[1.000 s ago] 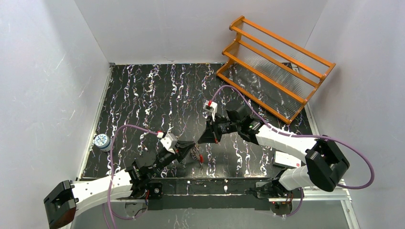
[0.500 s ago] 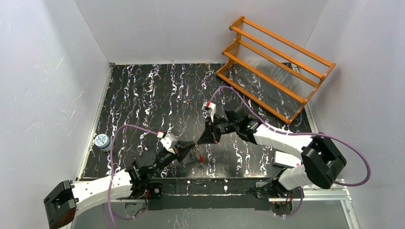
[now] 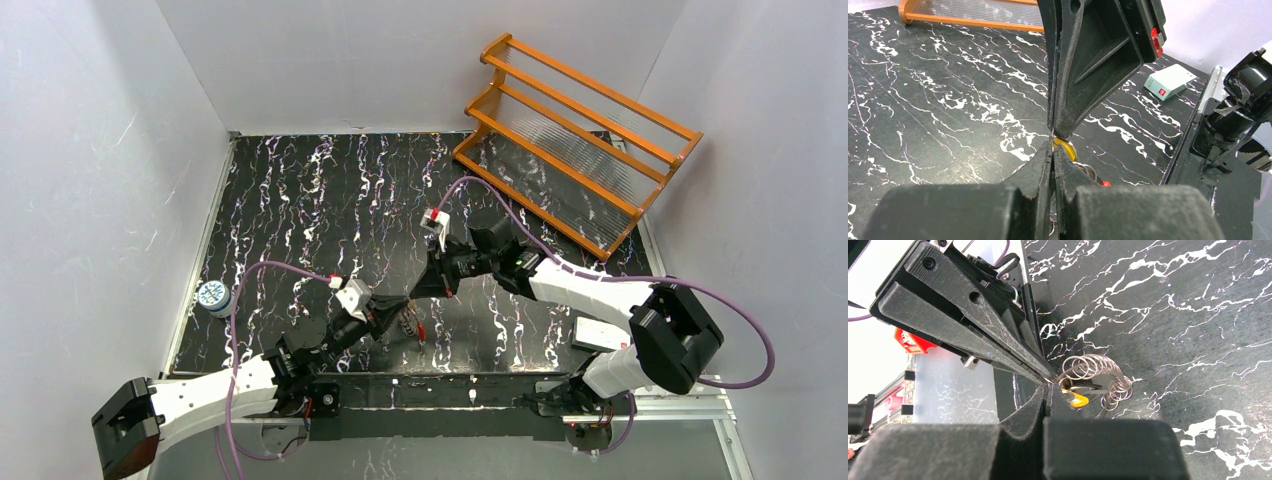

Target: Put the keys on the keyring

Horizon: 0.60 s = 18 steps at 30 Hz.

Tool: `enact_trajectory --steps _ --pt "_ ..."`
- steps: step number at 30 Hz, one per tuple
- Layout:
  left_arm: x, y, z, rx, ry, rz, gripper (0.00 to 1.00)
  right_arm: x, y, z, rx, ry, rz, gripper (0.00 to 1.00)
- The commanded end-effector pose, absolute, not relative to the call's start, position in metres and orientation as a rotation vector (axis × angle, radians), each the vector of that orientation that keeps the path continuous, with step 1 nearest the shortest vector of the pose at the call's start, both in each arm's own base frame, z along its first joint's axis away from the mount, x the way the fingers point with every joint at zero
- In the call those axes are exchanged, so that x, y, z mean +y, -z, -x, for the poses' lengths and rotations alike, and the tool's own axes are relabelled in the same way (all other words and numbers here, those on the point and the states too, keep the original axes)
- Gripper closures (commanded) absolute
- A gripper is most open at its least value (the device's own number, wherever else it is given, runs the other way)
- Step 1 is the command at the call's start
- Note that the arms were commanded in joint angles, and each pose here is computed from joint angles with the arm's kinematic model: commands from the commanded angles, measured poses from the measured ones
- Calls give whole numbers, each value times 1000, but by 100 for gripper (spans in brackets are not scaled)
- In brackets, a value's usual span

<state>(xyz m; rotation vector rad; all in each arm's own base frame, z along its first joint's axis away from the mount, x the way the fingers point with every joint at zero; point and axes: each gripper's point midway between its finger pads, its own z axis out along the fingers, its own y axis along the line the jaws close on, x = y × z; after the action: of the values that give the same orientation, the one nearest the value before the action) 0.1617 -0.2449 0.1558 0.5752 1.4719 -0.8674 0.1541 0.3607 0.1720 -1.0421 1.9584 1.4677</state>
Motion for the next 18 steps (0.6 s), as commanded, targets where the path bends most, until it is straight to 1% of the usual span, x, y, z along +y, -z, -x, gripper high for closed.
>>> enact_trajectory --steps 1,18 --pt "-247 -167 -160 1430 897 -565 100 371 -188 -167 1893 -1455 1029 99" --pt "-248 -167 -158 1426 900 -573 100 371 -161 -170 2039 -1432 968 99"
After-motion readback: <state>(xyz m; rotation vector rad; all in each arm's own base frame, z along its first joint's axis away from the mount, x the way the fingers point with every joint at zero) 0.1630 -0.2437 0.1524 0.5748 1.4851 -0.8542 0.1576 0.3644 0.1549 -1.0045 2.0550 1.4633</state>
